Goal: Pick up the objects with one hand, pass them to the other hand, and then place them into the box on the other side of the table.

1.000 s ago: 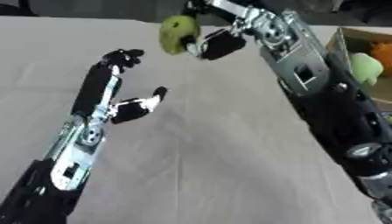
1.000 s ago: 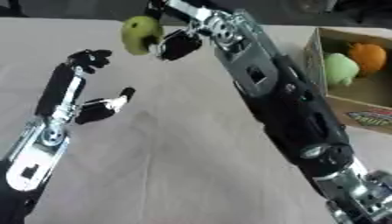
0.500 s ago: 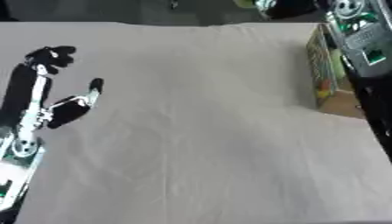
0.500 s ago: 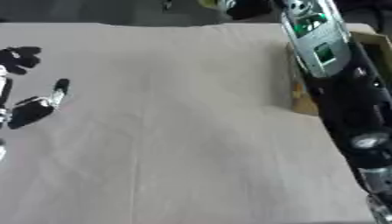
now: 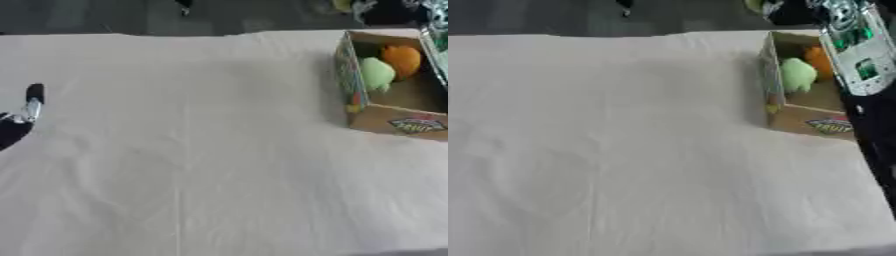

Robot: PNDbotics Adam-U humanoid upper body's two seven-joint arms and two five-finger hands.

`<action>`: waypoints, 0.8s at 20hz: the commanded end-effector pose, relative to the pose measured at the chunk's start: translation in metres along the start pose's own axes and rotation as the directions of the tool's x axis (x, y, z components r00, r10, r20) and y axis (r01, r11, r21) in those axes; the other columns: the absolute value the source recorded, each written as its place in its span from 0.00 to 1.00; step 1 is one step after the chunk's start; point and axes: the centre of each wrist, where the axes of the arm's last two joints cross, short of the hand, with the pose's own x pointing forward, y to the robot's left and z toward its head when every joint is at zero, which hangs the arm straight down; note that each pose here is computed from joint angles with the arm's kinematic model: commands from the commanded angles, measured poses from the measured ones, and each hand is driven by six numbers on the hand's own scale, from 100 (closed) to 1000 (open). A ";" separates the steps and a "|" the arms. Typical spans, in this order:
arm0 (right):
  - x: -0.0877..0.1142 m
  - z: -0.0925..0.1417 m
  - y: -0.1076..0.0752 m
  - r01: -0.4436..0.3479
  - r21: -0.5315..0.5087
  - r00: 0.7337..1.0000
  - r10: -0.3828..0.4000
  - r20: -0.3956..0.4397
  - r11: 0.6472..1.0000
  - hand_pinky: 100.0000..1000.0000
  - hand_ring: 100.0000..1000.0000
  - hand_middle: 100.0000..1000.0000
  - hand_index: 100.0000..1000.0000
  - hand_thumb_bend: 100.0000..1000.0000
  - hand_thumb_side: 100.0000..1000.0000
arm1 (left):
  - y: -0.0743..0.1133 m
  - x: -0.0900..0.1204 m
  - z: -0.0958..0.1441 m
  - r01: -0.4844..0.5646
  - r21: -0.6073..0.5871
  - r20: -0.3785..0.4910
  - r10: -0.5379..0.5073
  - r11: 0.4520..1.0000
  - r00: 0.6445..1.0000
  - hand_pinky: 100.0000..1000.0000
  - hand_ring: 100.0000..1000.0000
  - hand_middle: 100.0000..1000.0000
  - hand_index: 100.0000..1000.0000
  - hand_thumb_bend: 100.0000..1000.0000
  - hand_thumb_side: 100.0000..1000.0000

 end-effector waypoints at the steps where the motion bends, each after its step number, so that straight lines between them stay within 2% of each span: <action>1: -0.013 0.000 -0.027 -0.044 -0.082 0.998 0.041 -0.042 0.996 0.92 0.85 0.48 0.58 0.00 0.00 | 0.018 0.000 -0.006 0.018 0.069 0.010 -0.019 0.997 1.000 0.60 0.60 0.55 0.77 0.32 0.19; 7: -0.048 0.004 -0.031 -0.086 -0.105 0.987 0.071 -0.141 0.991 0.92 0.85 0.49 0.59 0.00 0.00 | 0.025 -0.005 -0.005 0.024 0.107 -0.017 -0.022 0.994 1.000 0.60 0.60 0.55 0.76 0.31 0.19; 12: -0.069 0.007 -0.031 -0.106 -0.112 0.975 0.082 -0.206 0.988 0.91 0.85 0.50 0.60 0.00 0.00 | 0.028 -0.009 -0.004 0.029 0.130 -0.035 -0.025 0.991 0.999 0.60 0.60 0.55 0.76 0.32 0.20; 16: -0.085 0.011 -0.029 -0.128 -0.093 0.965 0.102 -0.243 0.987 0.91 0.88 0.58 0.70 0.00 0.00 | 0.029 -0.010 -0.004 0.033 0.142 -0.045 -0.027 0.989 0.999 0.60 0.60 0.55 0.76 0.32 0.20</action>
